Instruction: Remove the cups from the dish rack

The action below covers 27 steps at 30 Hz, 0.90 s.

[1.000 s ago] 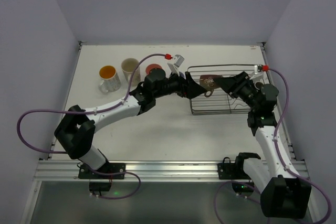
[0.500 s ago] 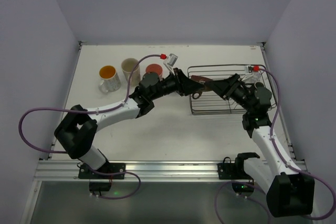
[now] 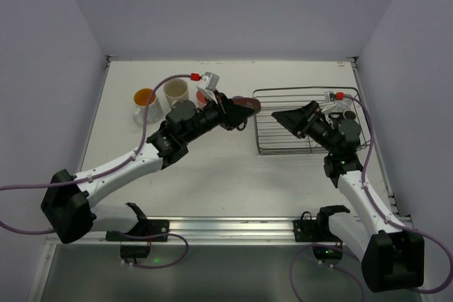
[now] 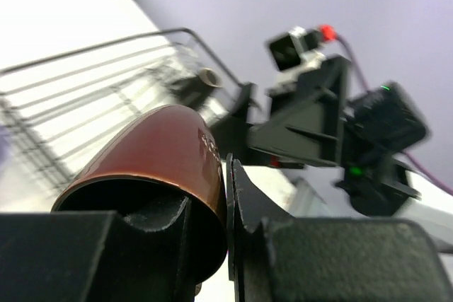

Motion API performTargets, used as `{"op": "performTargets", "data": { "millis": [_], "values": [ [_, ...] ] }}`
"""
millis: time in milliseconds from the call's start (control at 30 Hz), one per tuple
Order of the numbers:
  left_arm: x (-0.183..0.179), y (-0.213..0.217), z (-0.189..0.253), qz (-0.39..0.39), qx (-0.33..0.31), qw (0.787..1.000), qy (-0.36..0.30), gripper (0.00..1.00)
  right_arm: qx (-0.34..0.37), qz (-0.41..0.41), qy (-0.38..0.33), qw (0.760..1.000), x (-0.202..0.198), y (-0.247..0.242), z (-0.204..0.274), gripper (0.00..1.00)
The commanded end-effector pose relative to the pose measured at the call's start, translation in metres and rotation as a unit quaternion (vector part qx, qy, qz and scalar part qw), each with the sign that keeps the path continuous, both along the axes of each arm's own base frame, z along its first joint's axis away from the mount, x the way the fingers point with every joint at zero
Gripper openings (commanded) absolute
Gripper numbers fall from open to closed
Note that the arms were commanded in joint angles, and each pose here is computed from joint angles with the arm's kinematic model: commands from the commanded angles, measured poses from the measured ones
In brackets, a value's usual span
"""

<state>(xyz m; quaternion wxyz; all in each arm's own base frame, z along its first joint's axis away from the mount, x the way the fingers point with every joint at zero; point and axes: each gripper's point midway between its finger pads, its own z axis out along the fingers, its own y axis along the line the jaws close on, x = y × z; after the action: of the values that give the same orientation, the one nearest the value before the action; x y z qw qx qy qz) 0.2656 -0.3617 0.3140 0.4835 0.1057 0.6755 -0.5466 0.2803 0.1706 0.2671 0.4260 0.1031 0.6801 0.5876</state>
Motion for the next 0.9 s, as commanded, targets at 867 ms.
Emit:
{"op": "performTargets", "data": {
  "millis": [867],
  "values": [
    [0.049,0.293,-0.244,0.285,0.469,0.771,0.323,0.0,-0.197,-0.067,-0.048,0.977,-0.01,-0.031,-0.026,0.99]
  ]
}}
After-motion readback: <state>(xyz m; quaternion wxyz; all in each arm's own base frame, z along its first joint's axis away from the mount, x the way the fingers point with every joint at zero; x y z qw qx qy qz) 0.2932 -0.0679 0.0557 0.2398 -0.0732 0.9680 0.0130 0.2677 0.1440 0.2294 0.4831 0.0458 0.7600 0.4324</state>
